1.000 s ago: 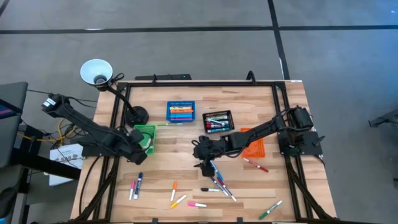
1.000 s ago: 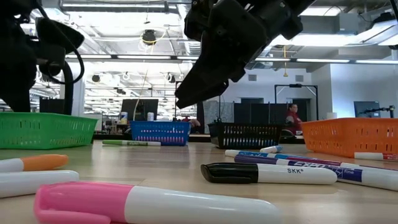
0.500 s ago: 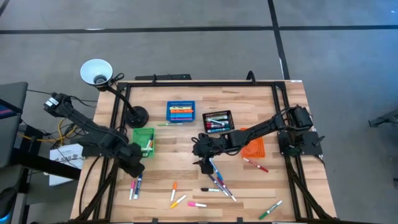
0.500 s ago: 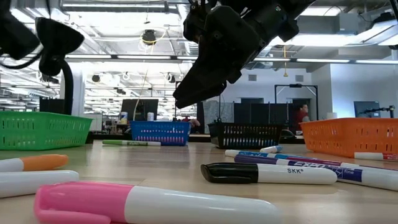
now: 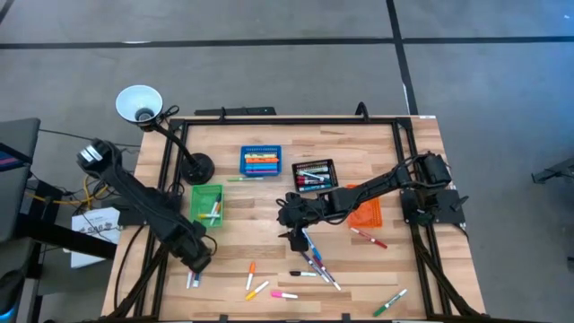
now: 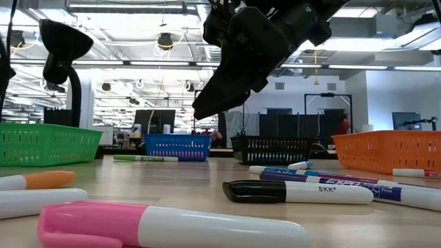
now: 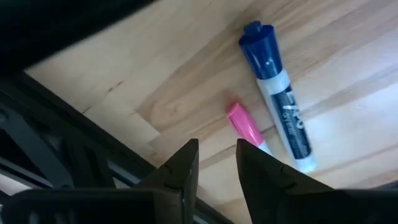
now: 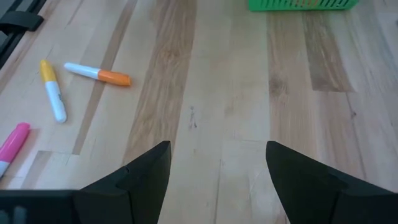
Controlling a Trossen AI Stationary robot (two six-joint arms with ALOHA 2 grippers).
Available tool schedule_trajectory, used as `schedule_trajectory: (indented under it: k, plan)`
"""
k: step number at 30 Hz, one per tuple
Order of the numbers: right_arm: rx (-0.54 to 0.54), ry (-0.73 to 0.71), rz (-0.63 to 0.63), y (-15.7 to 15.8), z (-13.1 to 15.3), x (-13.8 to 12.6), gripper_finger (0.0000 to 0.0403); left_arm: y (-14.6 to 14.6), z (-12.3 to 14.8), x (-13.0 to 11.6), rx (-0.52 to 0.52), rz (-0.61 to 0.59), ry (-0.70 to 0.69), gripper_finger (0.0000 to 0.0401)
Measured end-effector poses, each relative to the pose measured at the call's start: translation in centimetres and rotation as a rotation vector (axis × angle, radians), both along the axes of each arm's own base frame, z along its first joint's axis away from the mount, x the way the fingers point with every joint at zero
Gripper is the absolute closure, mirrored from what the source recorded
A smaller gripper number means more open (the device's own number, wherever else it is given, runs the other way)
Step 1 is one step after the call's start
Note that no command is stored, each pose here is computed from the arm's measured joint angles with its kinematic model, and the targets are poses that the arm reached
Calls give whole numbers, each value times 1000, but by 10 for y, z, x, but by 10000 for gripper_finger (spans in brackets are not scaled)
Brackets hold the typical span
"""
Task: Pick & Place Markers
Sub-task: Put the left pink highlighter pen into the green basket
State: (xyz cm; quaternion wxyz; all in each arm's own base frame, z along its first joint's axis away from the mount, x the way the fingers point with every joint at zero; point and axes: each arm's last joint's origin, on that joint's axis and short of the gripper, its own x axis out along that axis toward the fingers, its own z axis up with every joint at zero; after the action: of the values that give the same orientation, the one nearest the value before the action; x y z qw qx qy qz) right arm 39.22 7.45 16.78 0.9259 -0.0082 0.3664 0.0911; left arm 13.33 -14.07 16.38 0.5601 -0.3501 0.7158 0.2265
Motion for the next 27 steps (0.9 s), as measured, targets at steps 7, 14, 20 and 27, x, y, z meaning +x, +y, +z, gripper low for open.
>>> schedule_trajectory:
  k: [7,14,20,27]
  plan:
    - [0,0,-4,-2,0,0,148,-12,-9,1,-2,29,7,297]
    - [16,8,-18,-1,0,0,148,-19,-12,1,-5,70,-9,297]
    - [18,12,-20,-1,-1,0,148,-22,-17,2,15,90,-9,297]
    - [17,12,-20,-1,-1,0,148,-27,-29,7,26,90,0,297]
